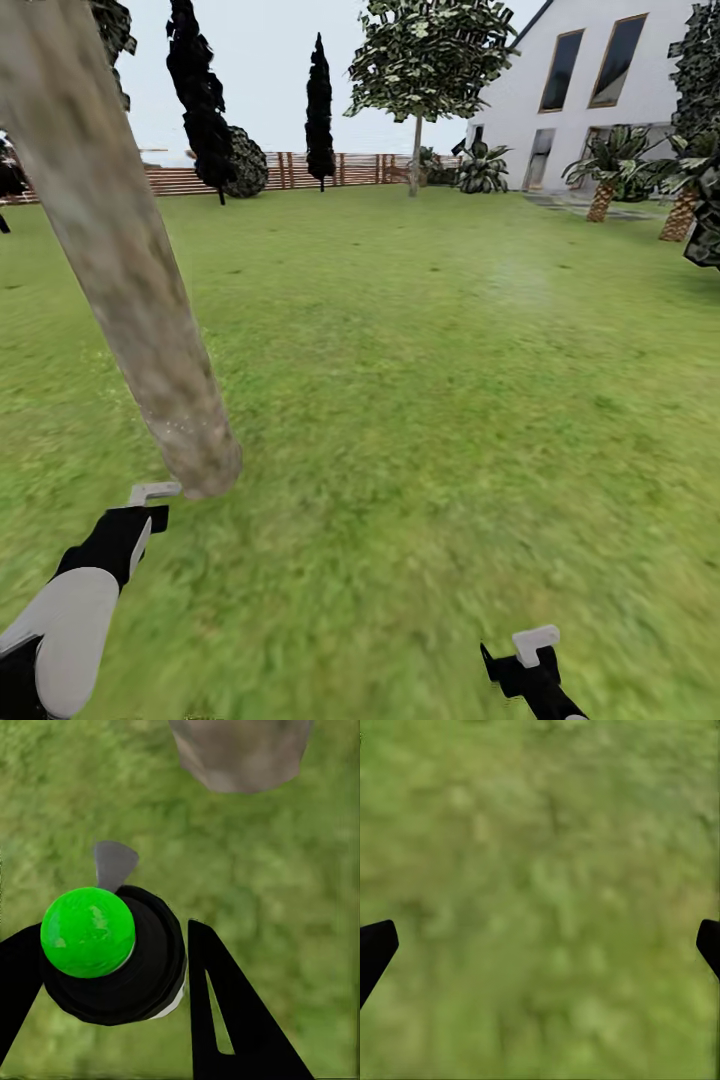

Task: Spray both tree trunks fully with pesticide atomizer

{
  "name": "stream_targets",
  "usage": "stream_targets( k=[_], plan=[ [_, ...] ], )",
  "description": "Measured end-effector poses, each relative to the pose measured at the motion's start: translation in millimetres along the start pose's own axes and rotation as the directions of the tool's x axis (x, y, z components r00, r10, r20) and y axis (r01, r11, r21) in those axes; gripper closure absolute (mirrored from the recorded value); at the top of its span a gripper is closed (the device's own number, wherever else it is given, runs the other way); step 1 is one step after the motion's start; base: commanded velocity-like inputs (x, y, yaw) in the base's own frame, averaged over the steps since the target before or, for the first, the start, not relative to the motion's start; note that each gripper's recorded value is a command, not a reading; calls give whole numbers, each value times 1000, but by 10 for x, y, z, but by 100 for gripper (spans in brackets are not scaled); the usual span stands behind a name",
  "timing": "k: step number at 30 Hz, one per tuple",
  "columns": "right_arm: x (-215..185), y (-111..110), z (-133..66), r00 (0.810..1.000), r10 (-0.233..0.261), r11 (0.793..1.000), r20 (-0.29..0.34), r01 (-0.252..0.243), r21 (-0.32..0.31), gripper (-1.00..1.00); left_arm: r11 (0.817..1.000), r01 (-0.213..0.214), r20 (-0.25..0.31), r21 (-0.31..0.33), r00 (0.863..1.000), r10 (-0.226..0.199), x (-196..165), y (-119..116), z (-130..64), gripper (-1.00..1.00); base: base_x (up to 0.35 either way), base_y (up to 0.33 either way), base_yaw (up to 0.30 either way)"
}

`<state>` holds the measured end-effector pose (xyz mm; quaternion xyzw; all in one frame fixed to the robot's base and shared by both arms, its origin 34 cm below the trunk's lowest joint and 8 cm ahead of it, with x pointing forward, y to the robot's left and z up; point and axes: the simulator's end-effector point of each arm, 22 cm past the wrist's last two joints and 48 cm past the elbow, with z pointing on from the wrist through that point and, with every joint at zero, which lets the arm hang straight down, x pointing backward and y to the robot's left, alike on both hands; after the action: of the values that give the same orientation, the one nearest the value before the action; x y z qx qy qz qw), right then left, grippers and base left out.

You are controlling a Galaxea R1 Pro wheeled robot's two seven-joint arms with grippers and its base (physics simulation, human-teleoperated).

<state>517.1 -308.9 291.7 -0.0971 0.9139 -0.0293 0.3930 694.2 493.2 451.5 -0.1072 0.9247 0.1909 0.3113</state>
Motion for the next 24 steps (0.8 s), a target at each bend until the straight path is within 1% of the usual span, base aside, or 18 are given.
stream_targets(
  k=[3, 8, 11, 14, 18, 24],
  plan=[
    [0, 0, 1, 1000, 0, 1000, 0, 0, 0, -100, 1000, 0, -1, 4, 1000, 0, 4, -24, -1, 100, 36, -269, 275],
    [0, -1, 1, 1000, 0, 1000, 0, 0, 0, -100, 1000, 0, 0, 23, 1000, 0, 12, -181, -22, 100, 2, -274, 272],
    [1, 0, 1, 1000, 0, 1000, 0, 0, 0, -100, 1000, -1, 0, 23, 1000, 1, 10, -182, -23, 100, 14, -274, 236],
    [-2, 0, -1, 1000, 0, 1000, 1, 0, 0, -100, 1000, 0, 1, 23, 1000, 0, 7, -180, -25, 100, 106, -264, 67],
    [1, 2, 0, 1000, 1, 1000, 0, -1, 0, -100, 1000, -1, 6, 23, 1000, 1, -12, -179, -26, 100, 44, -63, 10],
    [2, 14, 4, 1000, 2, 1000, 0, -2, 2, -100, 1000, 1, 29, 21, 1000, -2, -184, -134, -45, 100, 2, -2, 165]
  ],
)
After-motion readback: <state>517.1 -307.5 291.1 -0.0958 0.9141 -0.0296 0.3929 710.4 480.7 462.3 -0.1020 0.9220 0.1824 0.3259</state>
